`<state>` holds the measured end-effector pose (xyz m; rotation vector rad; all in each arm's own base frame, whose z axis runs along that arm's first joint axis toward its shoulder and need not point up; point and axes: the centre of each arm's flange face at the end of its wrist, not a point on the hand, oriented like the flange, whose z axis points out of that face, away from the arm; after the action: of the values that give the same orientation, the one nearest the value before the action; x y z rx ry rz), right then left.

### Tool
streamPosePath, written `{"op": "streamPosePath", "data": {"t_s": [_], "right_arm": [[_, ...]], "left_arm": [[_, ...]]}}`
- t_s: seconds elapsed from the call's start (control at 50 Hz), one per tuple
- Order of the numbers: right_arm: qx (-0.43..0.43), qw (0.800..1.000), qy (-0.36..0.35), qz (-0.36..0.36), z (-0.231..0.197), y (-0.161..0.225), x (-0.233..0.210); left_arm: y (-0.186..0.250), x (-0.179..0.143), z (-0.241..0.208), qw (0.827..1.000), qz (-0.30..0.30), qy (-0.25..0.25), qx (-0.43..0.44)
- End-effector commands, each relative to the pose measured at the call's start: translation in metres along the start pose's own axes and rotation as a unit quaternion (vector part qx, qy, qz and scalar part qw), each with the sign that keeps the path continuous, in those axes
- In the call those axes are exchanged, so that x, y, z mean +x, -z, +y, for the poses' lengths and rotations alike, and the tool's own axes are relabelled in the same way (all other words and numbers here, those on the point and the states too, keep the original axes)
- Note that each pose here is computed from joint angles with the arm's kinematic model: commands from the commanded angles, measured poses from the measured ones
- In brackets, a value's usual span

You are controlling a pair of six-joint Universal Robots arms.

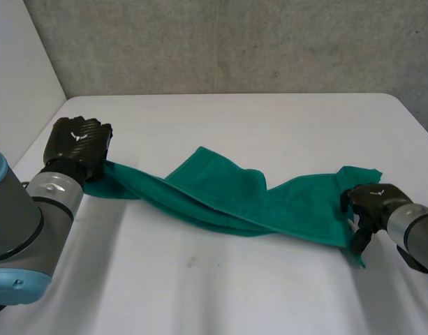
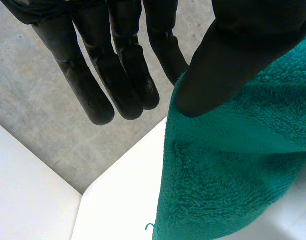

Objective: Fold the towel.

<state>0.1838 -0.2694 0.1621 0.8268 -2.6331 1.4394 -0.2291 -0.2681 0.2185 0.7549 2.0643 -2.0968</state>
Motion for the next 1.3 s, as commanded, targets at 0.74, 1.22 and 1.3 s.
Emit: {"op": "streamPosePath", "data": {"t_s": [0.74, 1.22, 1.3], "right_arm": [[0.13, 0.979, 0.149, 0.058, -0.106, 0.115, 0.04], [0.222, 0.947, 0.143, 0.181, -0.193, 0.012, 0.055], [0.393, 0.881, 0.08, 0.251, -0.268, 0.061, 0.082]], "left_arm": [[0.042, -0.053, -0.083, 0.996, -0.028, -0.002, 0.085], [-0.102, -0.029, -0.059, 0.992, -0.048, -0.085, 0.078], [-0.112, -0.063, -0.146, 0.957, -0.142, -0.067, 0.242]]}}
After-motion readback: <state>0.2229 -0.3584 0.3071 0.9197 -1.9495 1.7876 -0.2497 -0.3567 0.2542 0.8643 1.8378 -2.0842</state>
